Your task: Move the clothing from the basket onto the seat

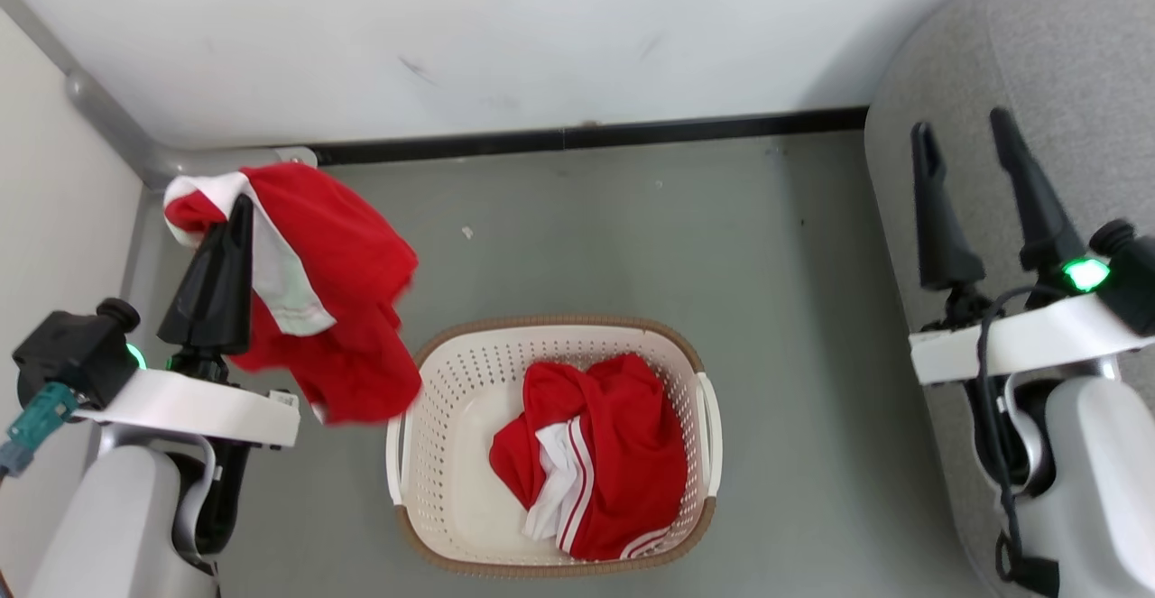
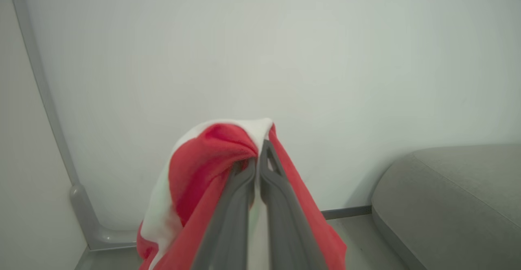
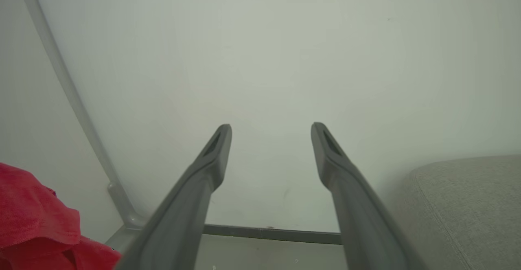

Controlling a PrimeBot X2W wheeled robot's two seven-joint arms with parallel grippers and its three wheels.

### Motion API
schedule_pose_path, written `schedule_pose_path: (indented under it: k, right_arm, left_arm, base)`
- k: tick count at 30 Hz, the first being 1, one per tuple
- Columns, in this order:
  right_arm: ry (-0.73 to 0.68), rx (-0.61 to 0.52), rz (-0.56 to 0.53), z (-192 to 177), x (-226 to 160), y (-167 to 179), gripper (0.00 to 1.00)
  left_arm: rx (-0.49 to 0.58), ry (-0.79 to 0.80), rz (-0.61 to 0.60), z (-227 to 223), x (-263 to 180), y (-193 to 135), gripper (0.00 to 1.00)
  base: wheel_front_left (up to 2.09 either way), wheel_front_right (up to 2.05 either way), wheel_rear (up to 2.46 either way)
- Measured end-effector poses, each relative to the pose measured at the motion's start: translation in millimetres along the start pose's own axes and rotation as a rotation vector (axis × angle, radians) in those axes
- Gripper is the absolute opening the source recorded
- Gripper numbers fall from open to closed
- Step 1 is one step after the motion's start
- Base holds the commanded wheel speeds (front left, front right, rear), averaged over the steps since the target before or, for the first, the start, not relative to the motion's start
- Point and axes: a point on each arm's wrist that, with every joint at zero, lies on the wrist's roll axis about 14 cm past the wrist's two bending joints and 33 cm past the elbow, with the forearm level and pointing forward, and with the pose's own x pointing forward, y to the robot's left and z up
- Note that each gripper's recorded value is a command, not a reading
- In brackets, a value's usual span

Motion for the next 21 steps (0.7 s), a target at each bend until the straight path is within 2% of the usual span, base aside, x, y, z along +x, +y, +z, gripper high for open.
schedule_pose_path:
  k: [21]
  right_arm:
    - [0.052,0.072,0.131,8.1,-46.9,57.0,1.0]
  left_arm:
    - [0.067,-0.11,-0.055,49.1,-37.3,-27.0,0.0]
  base:
    - [0.0,0.0,0.0]
